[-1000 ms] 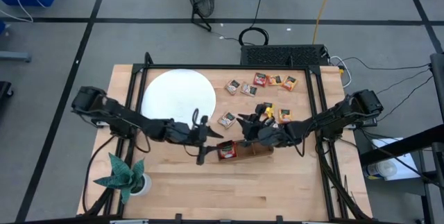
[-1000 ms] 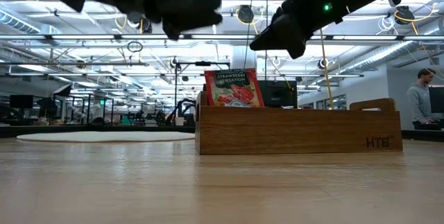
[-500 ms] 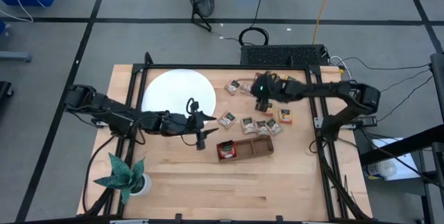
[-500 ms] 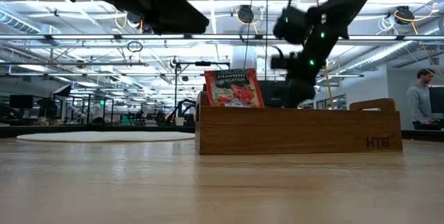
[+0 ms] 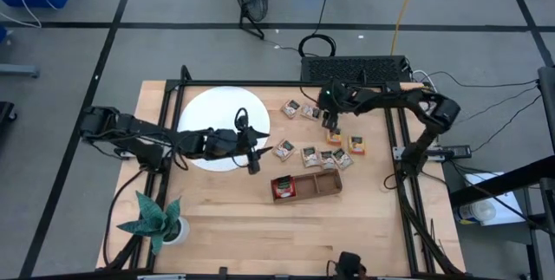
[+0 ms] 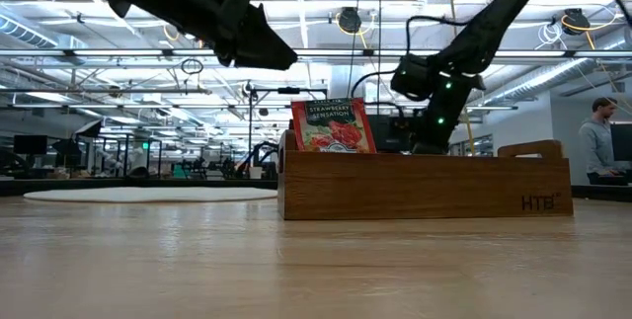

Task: Pick & Place Tea
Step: Put the red tea bag into the left section of the wooden organizer

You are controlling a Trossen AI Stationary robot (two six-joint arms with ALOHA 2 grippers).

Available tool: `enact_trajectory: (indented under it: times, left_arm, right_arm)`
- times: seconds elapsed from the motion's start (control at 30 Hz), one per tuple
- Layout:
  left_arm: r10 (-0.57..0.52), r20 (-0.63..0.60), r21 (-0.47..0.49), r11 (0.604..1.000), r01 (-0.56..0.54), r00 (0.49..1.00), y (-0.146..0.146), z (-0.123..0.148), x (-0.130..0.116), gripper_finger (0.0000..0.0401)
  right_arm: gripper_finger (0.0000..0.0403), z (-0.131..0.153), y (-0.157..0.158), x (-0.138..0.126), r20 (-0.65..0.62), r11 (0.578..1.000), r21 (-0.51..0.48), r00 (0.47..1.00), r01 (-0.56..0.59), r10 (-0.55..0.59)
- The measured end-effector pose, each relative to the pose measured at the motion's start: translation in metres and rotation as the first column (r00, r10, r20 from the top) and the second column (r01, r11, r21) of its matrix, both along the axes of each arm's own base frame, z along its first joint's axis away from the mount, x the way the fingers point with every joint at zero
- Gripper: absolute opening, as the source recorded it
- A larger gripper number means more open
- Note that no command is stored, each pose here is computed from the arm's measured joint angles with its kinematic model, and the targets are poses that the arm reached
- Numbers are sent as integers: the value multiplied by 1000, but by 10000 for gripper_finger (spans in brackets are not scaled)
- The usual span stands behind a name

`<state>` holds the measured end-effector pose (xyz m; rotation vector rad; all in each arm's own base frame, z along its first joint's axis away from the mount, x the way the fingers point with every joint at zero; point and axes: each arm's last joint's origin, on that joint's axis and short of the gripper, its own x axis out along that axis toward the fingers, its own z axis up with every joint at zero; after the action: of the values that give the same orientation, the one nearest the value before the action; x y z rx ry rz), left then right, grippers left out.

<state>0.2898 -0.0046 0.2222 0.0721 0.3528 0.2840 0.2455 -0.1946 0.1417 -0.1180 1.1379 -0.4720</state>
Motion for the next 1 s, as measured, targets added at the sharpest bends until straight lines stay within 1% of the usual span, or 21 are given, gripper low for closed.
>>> enact_trajectory:
  times: [0.1,0.27,0.37,0.47,0.57,0.67,0.87,0.9,0.97,1.0]
  left_arm:
    - [7,-4,-11,1000,-7,1000,2,-1,0,198]
    - [11,-16,-19,1000,-12,1000,3,-2,-1,198]
    - [13,-37,-23,1000,-13,999,3,-4,-1,198]
    - [3,-53,-40,999,-5,999,2,-6,-2,198]
    - [2,-61,-41,999,-4,998,2,-6,-2,198]
    - [3,-69,-42,999,-6,998,2,-7,-3,198]
    - [5,-76,-51,999,-9,997,2,-8,-3,198]
    - [7,-76,-56,998,-11,997,2,-8,-3,198]
    - [10,-78,-62,998,-15,997,2,-8,-3,198]
    - [11,-77,-65,998,-16,997,2,-8,-3,198]
  right_arm:
    - [204,-1,-11,10,-13,1000,3,1000,0,0]
    - [203,-8,-30,22,-98,998,63,995,21,-15]
    - [201,-14,-37,24,-151,994,105,988,42,-25]
    - [189,-19,-37,23,-183,990,133,983,48,-23]
    - [160,-21,-36,21,-207,988,147,978,52,-21]
    - [121,-22,-36,18,-220,986,159,975,53,-17]
    - [17,-22,-39,15,-228,986,161,974,39,-1]
    - [10,-23,-39,15,-232,987,159,973,30,8]
    - [10,-23,-36,18,-246,989,147,969,6,30]
    - [7,-21,-34,20,-260,992,126,965,-3,36]
